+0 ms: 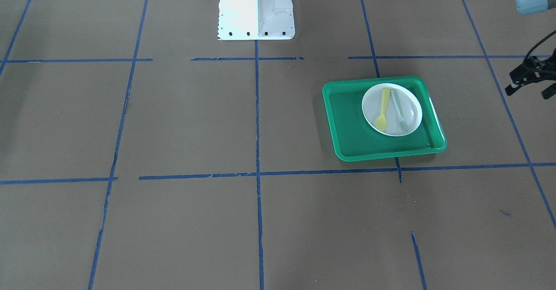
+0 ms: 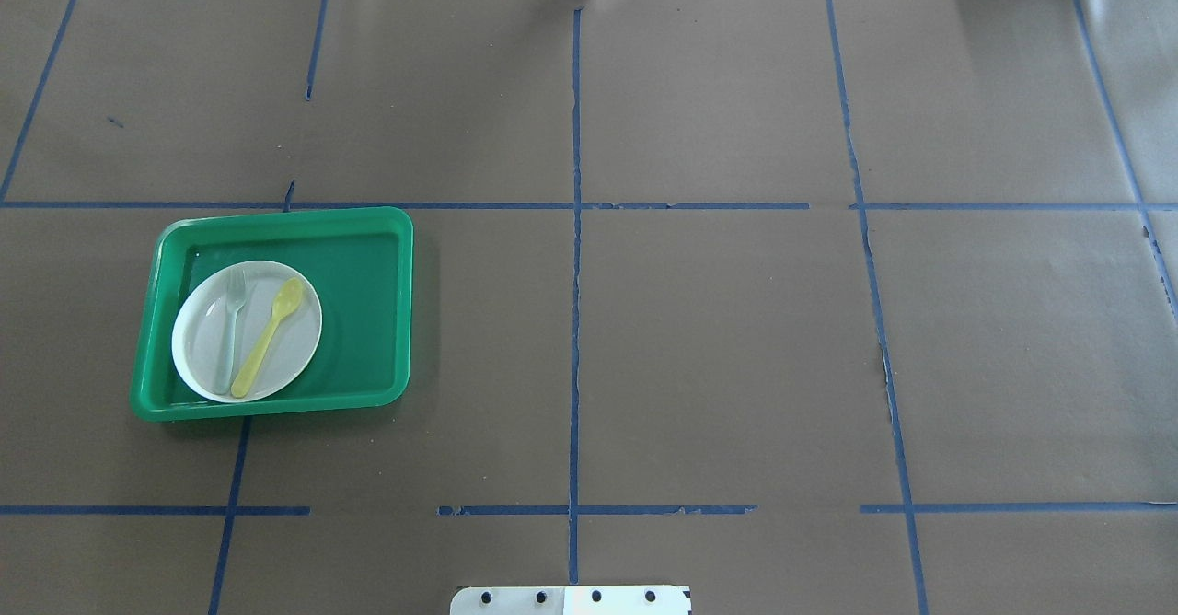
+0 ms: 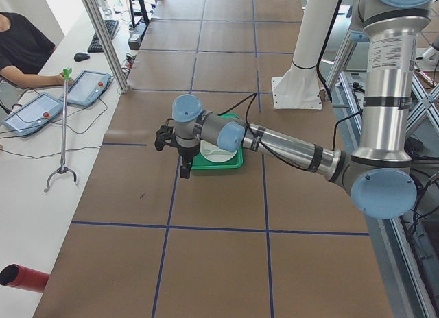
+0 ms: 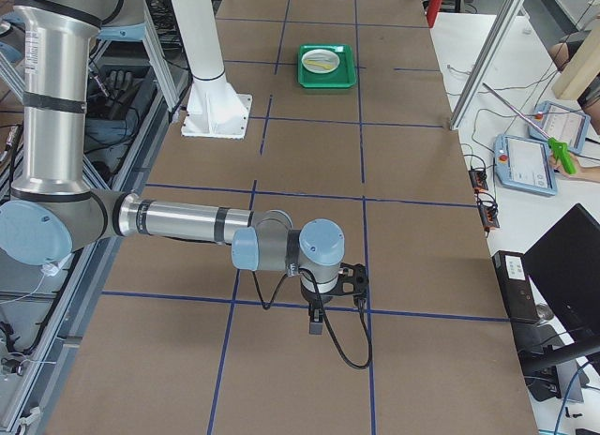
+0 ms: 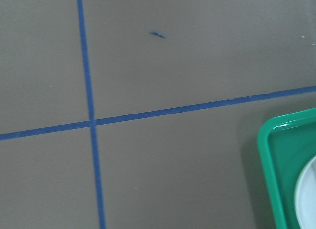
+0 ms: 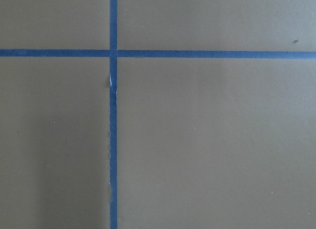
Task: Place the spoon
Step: 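Move the left gripper over the plate toward the yellow spoon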
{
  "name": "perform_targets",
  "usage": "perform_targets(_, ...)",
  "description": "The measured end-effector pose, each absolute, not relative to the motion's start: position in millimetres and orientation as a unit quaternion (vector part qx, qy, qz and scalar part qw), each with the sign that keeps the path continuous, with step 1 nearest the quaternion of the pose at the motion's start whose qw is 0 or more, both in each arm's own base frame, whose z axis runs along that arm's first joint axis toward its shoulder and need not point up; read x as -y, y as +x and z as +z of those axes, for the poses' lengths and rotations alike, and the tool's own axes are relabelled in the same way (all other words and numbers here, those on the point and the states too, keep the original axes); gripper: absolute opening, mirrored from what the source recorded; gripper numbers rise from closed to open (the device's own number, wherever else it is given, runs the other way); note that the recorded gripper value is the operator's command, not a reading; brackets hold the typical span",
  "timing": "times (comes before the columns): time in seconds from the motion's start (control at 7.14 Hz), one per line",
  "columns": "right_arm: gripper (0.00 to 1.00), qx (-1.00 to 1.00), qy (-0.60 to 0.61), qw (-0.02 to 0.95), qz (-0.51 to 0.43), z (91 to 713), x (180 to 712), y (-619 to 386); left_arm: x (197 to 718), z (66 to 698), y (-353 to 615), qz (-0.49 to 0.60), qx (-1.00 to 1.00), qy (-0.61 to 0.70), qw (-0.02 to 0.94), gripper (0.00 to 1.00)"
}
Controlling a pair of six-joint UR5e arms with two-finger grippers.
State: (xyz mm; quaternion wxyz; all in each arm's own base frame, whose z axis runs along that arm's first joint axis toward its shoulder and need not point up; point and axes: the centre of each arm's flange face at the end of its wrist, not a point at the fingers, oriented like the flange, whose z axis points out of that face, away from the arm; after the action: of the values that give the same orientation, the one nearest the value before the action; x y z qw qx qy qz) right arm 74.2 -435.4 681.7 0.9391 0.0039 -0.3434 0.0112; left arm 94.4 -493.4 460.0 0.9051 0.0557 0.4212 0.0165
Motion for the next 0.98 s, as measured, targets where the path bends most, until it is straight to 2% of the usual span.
perform_targets(0.56, 1.0, 0.343, 0.004, 0.939, 0.011, 681.6, 435.4, 74.2, 476.0, 382.2, 257.3, -0.018, -0.419, 0.011, 0.908, 0.99)
perform_targets(0.7, 1.0, 0.343, 0.004, 0.939, 0.011, 681.7, 435.4, 74.2, 471.1, 379.3, 296.1, -0.027, -0.414, 0.005, 0.91, 0.94)
perform_targets(0.98, 1.0, 0.343, 0.004, 0.939, 0.011, 681.6, 435.4, 74.2, 467.4, 394.6, 345.5, -0.03, -0.426, 0.01, 0.904, 0.91)
